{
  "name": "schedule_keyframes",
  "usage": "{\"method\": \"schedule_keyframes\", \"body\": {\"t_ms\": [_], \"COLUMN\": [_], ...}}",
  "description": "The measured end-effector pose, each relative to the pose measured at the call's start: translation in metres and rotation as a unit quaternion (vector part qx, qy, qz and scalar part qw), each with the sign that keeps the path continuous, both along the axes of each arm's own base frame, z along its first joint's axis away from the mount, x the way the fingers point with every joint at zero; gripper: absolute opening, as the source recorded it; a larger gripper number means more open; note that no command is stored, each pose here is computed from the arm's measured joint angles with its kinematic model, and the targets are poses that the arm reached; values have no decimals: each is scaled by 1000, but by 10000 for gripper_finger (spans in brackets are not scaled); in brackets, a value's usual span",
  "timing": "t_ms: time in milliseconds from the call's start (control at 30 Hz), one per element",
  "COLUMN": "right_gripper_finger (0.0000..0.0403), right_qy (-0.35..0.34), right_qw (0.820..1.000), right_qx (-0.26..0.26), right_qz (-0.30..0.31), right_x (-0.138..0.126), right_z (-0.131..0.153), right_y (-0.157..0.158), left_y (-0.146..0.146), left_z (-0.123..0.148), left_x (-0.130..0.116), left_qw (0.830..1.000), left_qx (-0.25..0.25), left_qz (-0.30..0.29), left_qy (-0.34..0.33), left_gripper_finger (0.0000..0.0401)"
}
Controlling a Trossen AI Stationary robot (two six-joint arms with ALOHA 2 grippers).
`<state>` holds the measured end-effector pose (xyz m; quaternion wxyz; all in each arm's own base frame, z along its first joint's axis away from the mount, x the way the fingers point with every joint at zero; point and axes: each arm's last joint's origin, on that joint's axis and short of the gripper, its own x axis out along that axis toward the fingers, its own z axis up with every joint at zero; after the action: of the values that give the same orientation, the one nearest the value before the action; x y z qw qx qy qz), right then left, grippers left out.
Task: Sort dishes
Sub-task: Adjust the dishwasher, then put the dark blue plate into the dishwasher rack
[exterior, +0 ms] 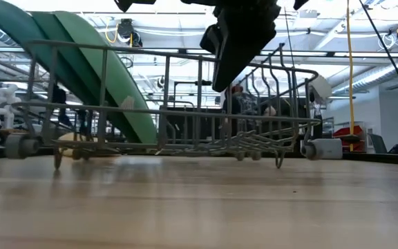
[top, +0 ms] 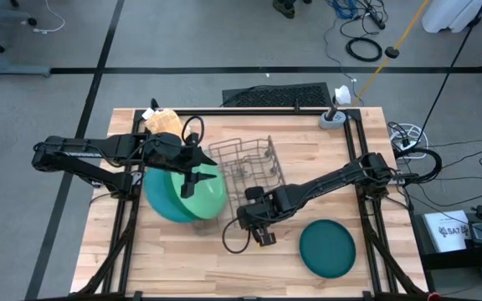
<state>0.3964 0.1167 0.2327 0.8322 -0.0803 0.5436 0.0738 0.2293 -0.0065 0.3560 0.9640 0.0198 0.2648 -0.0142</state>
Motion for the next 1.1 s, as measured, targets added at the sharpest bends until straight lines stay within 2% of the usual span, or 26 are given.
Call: {"method": "schedule_keyframes", "body": {"t_ms": [533, 833, 967, 1100], "right_gripper_finger": [12, 11, 28, 70], "right_qy": [-11, -20, -23, -30], "right_qw": [994, 992, 993, 995], "right_qx": [35, 52, 45, 33], "right_qz": [-107, -113, -102, -94], "right_x": [1, 1, 2, 2], "right_z": [0, 1, 1, 2], "right_y": [4, 11, 11, 11], "left_y": [0, 0, 0, 0], "left_z": [0, 0, 0, 0], "left_x": [0, 0, 0, 0], "left_qw": [1000, 1000, 1000, 1000], "left_qx": [0, 0, 0, 0], "left_qz": [0, 0, 0, 0], "left_qy": [0, 0, 0, 1], "left_gripper_finger": [182, 182, 182, 182]}}
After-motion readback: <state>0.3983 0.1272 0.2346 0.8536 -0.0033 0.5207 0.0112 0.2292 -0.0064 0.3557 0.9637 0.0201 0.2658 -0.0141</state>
